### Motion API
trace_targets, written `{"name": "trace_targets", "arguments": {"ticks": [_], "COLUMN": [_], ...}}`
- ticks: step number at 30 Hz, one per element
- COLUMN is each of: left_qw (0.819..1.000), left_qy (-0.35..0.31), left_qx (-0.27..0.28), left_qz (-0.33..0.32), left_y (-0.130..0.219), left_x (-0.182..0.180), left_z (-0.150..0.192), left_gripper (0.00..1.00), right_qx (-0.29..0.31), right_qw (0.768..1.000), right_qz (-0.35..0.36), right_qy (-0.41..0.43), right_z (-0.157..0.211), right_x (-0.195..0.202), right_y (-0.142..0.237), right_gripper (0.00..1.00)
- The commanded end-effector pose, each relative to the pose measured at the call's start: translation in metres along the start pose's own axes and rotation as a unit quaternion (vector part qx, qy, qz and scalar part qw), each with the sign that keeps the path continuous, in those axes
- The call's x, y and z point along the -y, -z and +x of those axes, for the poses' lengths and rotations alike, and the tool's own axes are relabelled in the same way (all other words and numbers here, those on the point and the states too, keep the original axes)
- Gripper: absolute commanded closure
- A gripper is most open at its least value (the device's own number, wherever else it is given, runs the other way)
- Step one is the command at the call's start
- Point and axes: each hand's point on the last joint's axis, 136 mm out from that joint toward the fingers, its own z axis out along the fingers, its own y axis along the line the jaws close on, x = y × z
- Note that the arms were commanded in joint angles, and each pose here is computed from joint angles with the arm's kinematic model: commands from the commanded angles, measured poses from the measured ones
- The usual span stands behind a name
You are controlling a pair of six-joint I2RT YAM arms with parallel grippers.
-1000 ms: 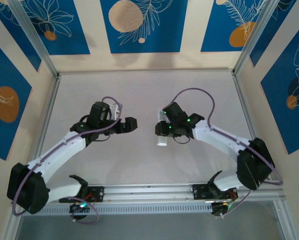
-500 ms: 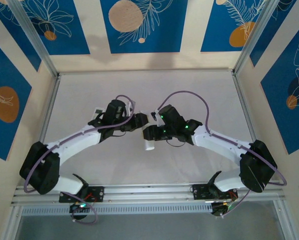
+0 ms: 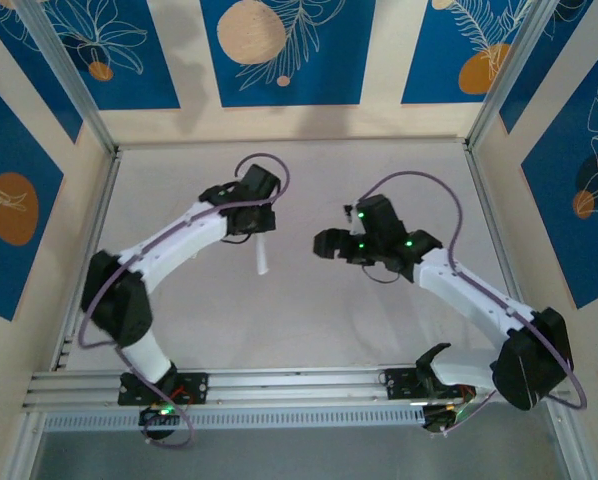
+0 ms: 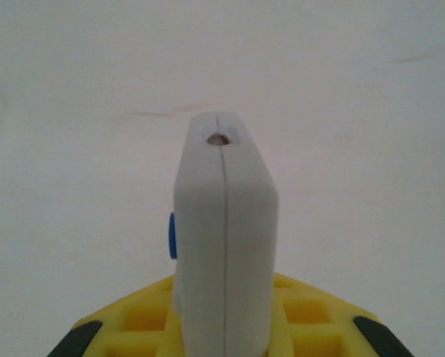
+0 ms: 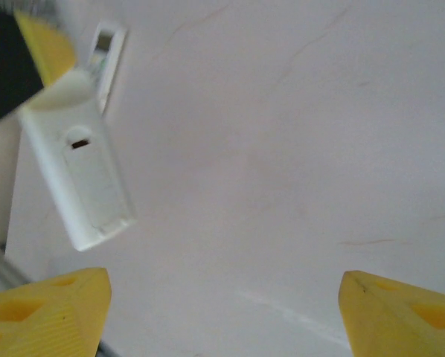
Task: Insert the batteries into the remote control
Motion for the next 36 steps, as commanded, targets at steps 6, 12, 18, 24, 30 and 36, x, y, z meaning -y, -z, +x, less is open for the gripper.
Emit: {"name": "trace_targets", "arguments": {"ticks": [6,12,18,24,30,36], "left_qw": [0.91,0.914,0.934,0.97,0.985,0.953], "left_qy": [-0.201,-0.224,-0.212,-0.183,-0.128,-0.074], "left_qx": [-0.072,-0.112,-0.115,-0.071,0.099,0.295], "left_qz": [-0.356,-0.319,-0.262,-0.142,0.054,0.001], "left_y": [-0.034,-0.101,-0.129,-0.095,0.015,0.068], "left_x": [-0.078,-0.053,-0.027,0.003,0.017,-0.088], "left_z": [0.003,0.022,0.024,0.008,-0.02,-0.015], "left_gripper": [1.0,0.98,0.72,0.33,0.05,0.0], "right_qx": [-0.025,-0.019,-0.004,0.049,0.144,0.282], "right_qw": [0.995,0.993,0.991,0.978,0.935,0.915], "right_qz": [0.073,0.077,0.087,0.145,0.294,0.288], "right_qy": [-0.059,-0.089,-0.105,-0.14,-0.134,-0.002], "right_z": [0.019,0.024,0.016,-0.006,-0.037,-0.085], "right_x": [0.058,0.074,0.085,0.131,0.221,0.241], "right_y": [0.019,0.026,0.042,0.062,0.082,0.046], "right_gripper": [0.19,0.19,0.19,0.16,0.1,0.07]}}
